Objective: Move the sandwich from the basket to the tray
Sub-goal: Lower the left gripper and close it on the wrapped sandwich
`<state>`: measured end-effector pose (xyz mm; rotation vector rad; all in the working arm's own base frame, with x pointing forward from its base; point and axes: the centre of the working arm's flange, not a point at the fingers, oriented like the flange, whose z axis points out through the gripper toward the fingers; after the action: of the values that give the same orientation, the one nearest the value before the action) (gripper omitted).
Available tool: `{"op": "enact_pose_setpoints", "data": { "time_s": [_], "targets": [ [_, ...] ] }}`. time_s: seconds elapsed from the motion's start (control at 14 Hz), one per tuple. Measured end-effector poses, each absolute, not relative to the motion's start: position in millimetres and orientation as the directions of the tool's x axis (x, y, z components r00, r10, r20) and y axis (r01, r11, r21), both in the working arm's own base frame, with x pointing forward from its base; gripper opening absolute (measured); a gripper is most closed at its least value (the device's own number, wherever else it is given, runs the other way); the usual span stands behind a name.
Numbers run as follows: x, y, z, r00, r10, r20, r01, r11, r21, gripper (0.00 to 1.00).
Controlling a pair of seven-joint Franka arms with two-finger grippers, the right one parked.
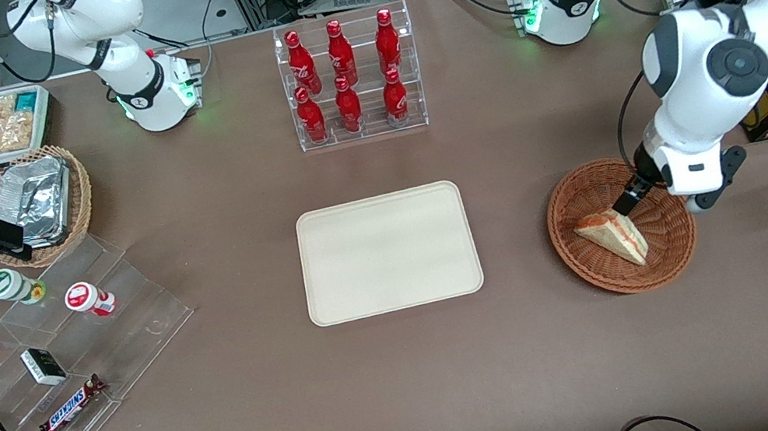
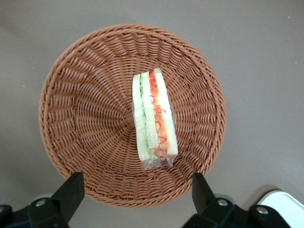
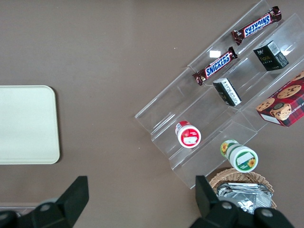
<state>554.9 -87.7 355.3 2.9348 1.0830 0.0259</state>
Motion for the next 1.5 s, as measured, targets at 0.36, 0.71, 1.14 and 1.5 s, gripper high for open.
{"op": "enact_pose_setpoints", "data": {
  "time_s": [0.36,0.71,1.14,1.5],
  "targets": [
    [552,-90,326,0.752,0.659,0.028,0.658,-0.752,0.048,1.0],
    [554,-99,302,0.747,0.664,0.029,0.661,-0.747,0.066,1.0],
    [555,-101,279,0.746,0.666,0.013,0.665,-0.745,0.057,1.0],
    [558,-99,252,0.76,0.649,0.029,0.648,-0.76,0.05,1.0]
  ]
}}
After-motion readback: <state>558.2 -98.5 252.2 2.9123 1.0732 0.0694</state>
